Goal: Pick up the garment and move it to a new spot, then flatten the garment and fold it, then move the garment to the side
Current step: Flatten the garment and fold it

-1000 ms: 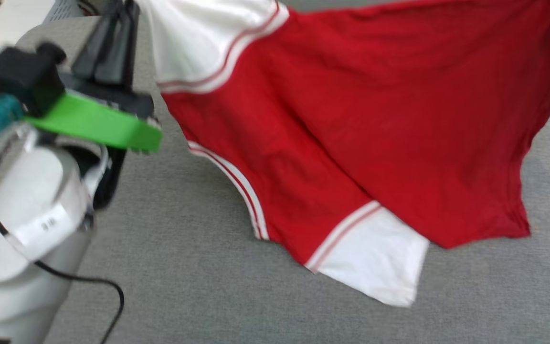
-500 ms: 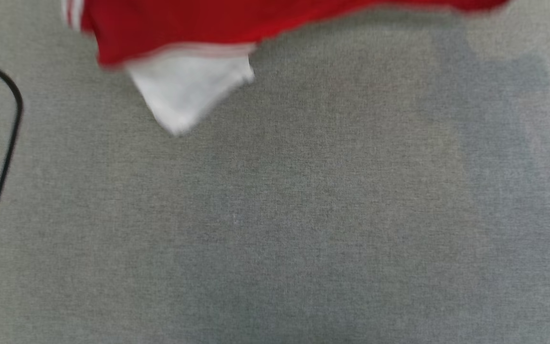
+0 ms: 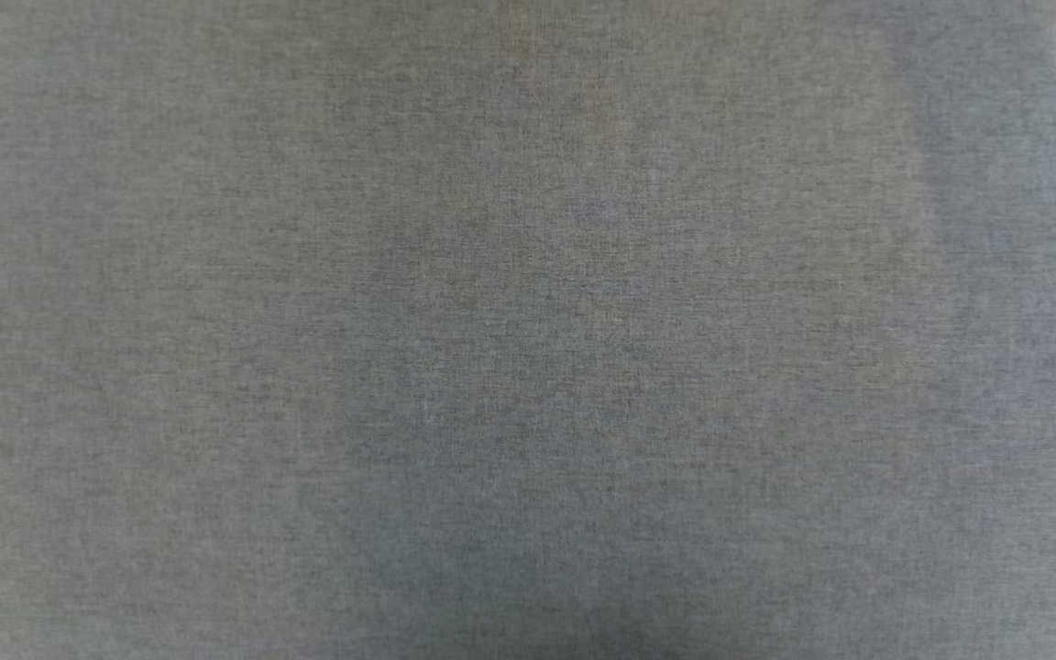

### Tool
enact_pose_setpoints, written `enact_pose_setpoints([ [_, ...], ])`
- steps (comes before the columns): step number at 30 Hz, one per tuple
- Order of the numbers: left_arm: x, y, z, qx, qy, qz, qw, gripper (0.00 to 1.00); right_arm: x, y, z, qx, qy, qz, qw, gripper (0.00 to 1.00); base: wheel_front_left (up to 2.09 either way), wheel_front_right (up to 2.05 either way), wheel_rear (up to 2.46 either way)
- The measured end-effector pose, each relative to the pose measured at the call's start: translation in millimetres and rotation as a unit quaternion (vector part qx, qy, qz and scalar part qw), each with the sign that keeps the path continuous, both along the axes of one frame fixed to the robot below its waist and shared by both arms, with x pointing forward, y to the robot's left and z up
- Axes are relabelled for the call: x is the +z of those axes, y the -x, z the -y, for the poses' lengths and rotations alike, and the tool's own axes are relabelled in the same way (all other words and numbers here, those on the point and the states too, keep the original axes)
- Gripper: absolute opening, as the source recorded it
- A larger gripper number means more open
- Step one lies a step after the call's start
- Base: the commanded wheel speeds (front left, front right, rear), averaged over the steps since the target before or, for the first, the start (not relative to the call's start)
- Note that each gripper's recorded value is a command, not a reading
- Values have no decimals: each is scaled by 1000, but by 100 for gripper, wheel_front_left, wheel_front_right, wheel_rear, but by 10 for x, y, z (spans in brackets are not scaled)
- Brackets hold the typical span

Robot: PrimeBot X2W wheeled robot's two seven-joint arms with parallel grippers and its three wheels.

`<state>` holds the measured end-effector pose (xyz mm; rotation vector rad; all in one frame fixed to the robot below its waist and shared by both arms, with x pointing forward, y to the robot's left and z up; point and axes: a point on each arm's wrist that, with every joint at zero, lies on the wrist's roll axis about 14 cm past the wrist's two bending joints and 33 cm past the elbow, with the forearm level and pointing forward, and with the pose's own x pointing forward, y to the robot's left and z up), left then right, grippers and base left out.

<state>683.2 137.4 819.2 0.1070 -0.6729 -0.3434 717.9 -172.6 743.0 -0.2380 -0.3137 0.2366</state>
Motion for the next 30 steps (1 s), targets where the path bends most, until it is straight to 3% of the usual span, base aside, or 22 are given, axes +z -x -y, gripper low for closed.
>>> enact_pose_setpoints([
  [7, -705, -254, -89, 0, 24, -69, 997, 0, -728, -133, -4, 10, -26, -64, 998, 0, 0, 0, 0],
  [14, -1460, -112, -202, 6, 24, -148, 989, 0, -1501, 149, -154, 39, -25, -148, 988, 0, 0, 0, 0],
  [21, -2229, 387, -221, -5, 24, -229, 973, 0, -2216, 757, -179, 71, -2, -235, 969, 0, 0, 0, 0],
  [30, -3032, 1474, -391, 24, 39, -326, 944, 0, -2743, 1721, -73, 95, -9, -315, 944, 0, 0, 0, 0],
])
